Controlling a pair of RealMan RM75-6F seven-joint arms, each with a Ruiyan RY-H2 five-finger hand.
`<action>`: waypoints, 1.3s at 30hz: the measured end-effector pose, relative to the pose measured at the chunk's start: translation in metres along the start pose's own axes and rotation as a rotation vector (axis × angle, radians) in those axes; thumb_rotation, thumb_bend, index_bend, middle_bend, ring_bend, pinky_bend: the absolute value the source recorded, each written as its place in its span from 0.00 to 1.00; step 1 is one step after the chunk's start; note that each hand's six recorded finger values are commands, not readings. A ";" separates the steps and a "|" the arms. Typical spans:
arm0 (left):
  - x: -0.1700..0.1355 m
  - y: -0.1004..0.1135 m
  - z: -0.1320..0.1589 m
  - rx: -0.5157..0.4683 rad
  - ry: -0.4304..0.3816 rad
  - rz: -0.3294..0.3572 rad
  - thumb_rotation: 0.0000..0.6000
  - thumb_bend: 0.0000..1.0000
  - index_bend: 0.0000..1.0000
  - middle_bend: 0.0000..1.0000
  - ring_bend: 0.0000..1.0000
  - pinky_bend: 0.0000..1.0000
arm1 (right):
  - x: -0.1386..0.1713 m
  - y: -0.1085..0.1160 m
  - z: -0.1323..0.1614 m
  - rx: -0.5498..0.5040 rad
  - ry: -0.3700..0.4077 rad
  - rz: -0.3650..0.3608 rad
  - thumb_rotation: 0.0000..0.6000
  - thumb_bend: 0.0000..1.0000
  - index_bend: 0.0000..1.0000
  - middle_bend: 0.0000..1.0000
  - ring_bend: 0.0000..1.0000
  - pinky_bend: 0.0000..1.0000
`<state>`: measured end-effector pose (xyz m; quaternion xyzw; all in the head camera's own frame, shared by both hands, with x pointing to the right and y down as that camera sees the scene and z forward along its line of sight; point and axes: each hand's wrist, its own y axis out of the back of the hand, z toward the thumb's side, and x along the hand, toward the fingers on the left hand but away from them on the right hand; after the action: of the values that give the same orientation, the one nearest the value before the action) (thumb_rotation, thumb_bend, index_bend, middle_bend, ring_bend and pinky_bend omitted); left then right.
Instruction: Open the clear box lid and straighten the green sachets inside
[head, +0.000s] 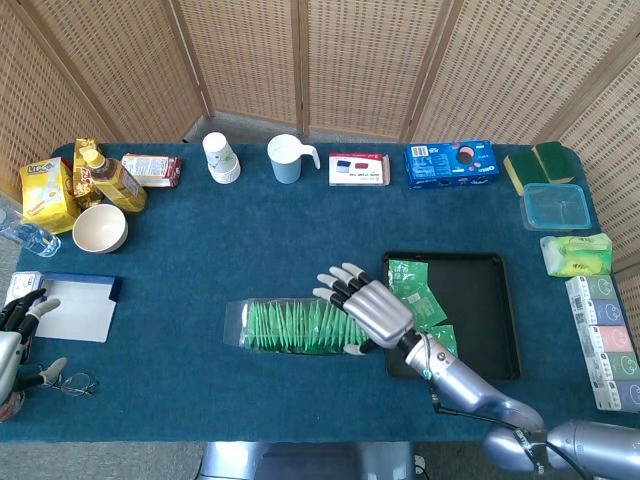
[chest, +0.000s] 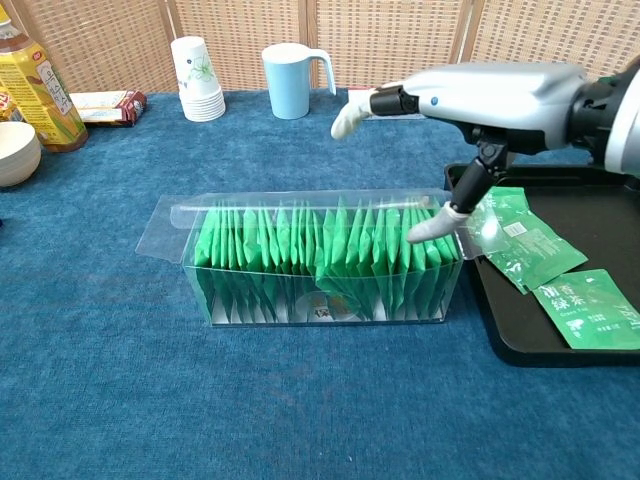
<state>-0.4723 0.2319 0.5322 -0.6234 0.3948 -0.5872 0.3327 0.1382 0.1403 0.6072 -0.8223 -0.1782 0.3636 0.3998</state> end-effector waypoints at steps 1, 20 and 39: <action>0.000 0.000 0.000 -0.001 0.001 0.000 1.00 0.16 0.19 0.11 0.13 0.33 | -0.001 0.000 0.000 0.004 -0.002 -0.001 0.88 0.16 0.16 0.05 0.00 0.00; -0.002 0.000 -0.004 -0.004 0.006 0.002 0.99 0.16 0.19 0.11 0.13 0.33 | -0.013 0.006 0.004 0.016 -0.026 -0.063 0.88 0.18 0.23 0.08 0.00 0.00; -0.004 -0.002 -0.009 -0.014 0.014 0.001 0.99 0.16 0.19 0.11 0.13 0.33 | -0.037 0.026 -0.016 0.070 -0.084 -0.025 0.92 0.44 0.21 0.08 0.01 0.00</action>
<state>-0.4813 0.2370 0.5332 -0.6213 0.4014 -0.5889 0.3257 0.1255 0.0944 0.6102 -0.7897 -0.1925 0.3986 0.4249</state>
